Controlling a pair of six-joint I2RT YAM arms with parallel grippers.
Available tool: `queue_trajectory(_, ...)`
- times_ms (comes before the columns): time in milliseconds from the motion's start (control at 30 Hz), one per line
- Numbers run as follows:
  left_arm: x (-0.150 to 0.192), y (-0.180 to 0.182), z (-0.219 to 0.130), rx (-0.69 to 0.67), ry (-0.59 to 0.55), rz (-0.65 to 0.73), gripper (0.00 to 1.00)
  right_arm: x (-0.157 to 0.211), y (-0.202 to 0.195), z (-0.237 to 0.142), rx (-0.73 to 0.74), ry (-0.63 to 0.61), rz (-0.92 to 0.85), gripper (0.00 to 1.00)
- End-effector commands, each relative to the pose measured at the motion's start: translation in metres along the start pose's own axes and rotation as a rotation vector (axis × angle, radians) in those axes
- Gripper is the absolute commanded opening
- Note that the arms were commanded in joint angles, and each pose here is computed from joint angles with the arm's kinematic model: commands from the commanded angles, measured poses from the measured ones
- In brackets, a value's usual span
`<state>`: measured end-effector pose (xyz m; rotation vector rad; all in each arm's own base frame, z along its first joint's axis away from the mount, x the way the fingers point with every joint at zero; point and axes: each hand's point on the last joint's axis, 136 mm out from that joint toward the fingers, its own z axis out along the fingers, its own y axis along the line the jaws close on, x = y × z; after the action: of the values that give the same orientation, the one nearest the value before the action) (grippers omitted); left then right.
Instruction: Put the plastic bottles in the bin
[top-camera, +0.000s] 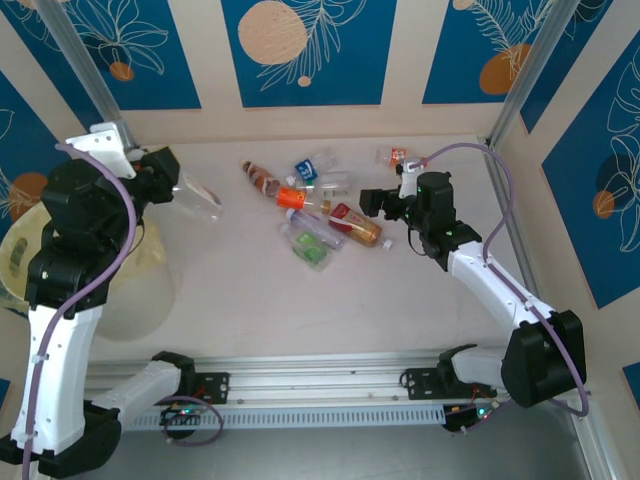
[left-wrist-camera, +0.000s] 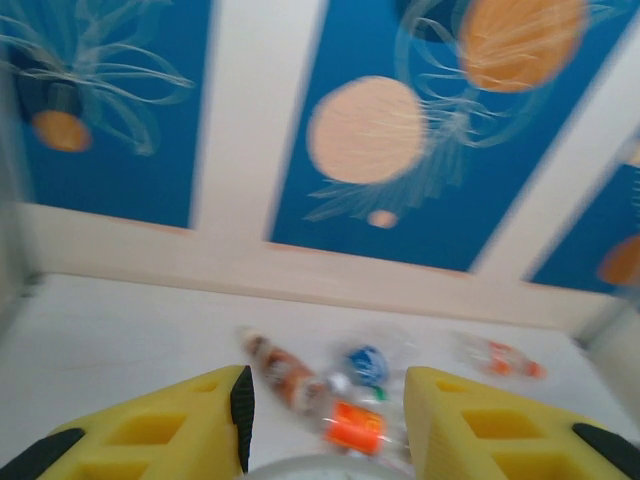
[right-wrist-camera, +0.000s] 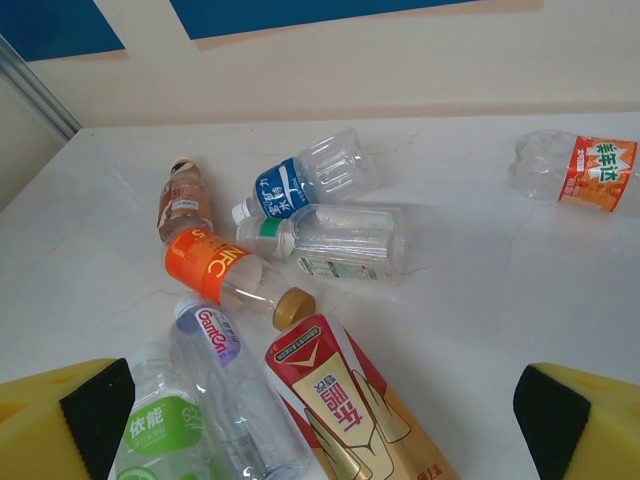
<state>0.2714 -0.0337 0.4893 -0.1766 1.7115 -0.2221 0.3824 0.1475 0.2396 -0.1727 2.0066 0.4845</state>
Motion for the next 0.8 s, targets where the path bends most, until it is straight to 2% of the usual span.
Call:
queue_trajectory(0,-0.037,0.065,-0.033,-0.371,-0.130,0.081,0.00,-0.019,0.000,-0.005,0.011,-0.044,0.008,0.99)
queue_trajectory(67,-0.048,0.073,-0.039,-0.404,-0.135,0.074,0.00,-0.018,0.000,-0.004,0.011,-0.043,0.012,0.99)
queue_trajectory(167,-0.059,0.077,-0.038,-0.406,-0.076,0.062,0.00,-0.015,-0.001,-0.001,0.009,-0.035,0.020,0.99)
queue_trajectory(333,-0.067,0.113,-0.047,-0.586,-0.024,0.074,0.00,-0.010,-0.005,0.002,0.022,-0.019,0.000,0.99)
queue_trajectory(433,-0.054,0.136,-0.042,-0.667,0.028,0.058,0.00,-0.007,-0.008,0.003,0.031,-0.014,-0.011,0.99)
queue_trajectory(533,-0.026,0.169,-0.028,-0.729,0.117,-0.009,0.00,-0.005,-0.010,0.004,0.032,-0.012,-0.017,0.99)
queue_trajectory(633,0.001,0.179,-0.012,-0.617,0.175,-0.169,0.00,-0.003,-0.011,0.003,0.035,-0.001,-0.019,0.99)
queue_trajectory(767,0.026,0.197,0.000,-0.577,0.228,-0.284,0.00,0.002,-0.014,0.002,0.042,0.008,-0.020,0.99)
